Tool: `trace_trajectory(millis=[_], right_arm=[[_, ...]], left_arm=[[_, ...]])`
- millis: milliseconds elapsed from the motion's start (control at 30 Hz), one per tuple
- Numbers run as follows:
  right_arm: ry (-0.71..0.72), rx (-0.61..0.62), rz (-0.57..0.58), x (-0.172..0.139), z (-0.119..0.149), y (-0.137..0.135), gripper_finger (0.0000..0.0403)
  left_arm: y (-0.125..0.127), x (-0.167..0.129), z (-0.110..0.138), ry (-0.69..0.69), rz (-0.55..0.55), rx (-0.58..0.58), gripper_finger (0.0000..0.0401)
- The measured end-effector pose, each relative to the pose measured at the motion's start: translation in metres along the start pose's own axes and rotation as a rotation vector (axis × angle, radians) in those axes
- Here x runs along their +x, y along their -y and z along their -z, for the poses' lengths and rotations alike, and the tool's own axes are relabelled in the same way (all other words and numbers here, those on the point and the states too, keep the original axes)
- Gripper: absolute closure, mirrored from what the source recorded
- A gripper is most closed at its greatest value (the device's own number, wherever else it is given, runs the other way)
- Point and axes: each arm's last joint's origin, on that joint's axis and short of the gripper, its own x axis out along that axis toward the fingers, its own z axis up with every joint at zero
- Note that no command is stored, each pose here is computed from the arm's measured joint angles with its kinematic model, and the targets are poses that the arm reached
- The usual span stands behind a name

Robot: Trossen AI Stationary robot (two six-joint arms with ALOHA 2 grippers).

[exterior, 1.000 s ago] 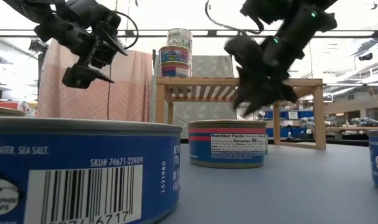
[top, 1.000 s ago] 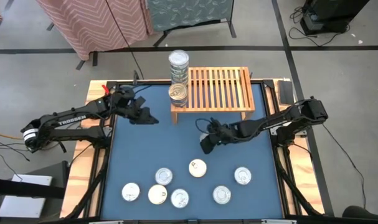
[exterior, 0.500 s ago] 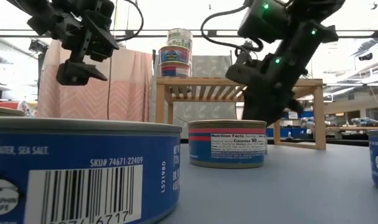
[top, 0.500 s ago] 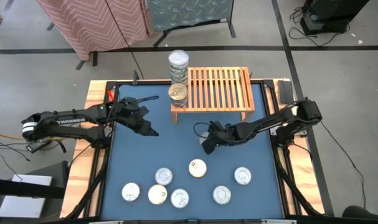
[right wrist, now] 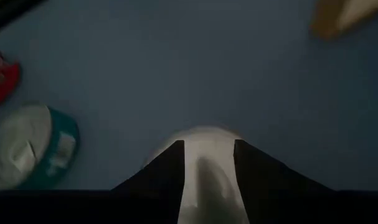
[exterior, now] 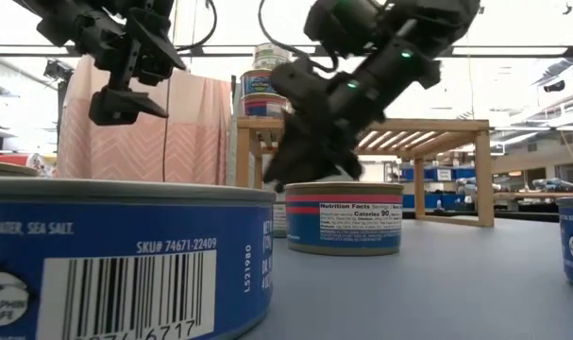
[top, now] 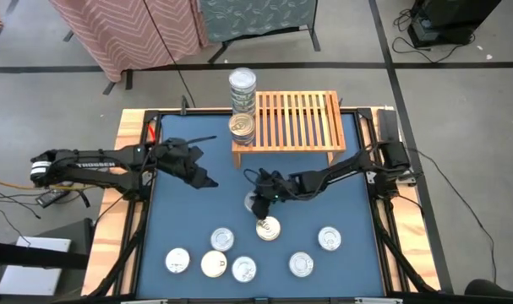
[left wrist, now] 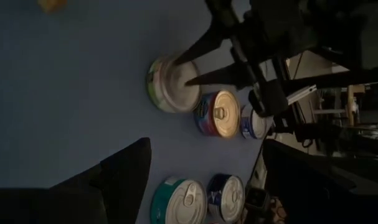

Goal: Stack canned seafood by type on shelf
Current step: Stack the green tuna can on top of the other green tuna cans on the shelf

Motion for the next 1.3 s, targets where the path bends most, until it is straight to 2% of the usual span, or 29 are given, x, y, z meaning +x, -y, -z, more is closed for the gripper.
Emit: trace_trajectory(millis=[133,267,333,433,500,600,733,900,1067,1200,1300], right_arm=[[0.034,-0.020,-0.055,0.000,-0.019,-0.009,0.0261],[0.106,-0.026,-0.096,-0.024,-0.038,-0.017,0.0261],[0.093,-0.021,-0.085,-0.035,-0.039,-0.016,0.0262],[0.036,0.032,-0.046,-0.043,-0.036,-0.012,0.0261],[0.004,0.066,-0.054,-0.043,-0.033,-0.013,0.0264],[-0.035,0.043,-0.066,-0.044,-0.020,-0.019,0.0280],[-0.090,0.083,-0.032,-0.040,0.016,-0.010,0.0309],[0.071,0.161,-0.177,-0.041,0.035,-0.007,0.0352],[0.077,0.166,-0.119,-0.038,0.047,0.009,0.0394],[0.038,0.157,-0.077,-0.031,0.057,0.019,0.0392],[0.045,0.159,-0.072,-0.029,0.054,0.022,0.0384]], left_arm=[[0.006,0.003,0.001,0.056,0.012,0.046,0.0089],[0.012,0.015,0.003,0.130,0.067,0.113,0.0089],[0.010,0.026,0.007,0.153,0.115,0.132,0.0089],[0.002,0.040,0.011,0.170,0.173,0.079,0.0089],[-0.002,0.045,0.012,0.187,0.209,0.025,0.0089],[-0.013,0.051,0.017,0.170,0.210,-0.045,0.0089],[-0.022,0.054,0.024,0.161,0.219,-0.098,0.0089],[-0.023,0.053,0.026,0.197,0.250,-0.117,0.0089],[-0.019,0.052,0.024,0.240,0.278,-0.112,0.0089],[-0.019,0.052,0.024,0.259,0.274,-0.115,0.0089],[-0.019,0.052,0.023,0.273,0.271,-0.117,0.0089]])
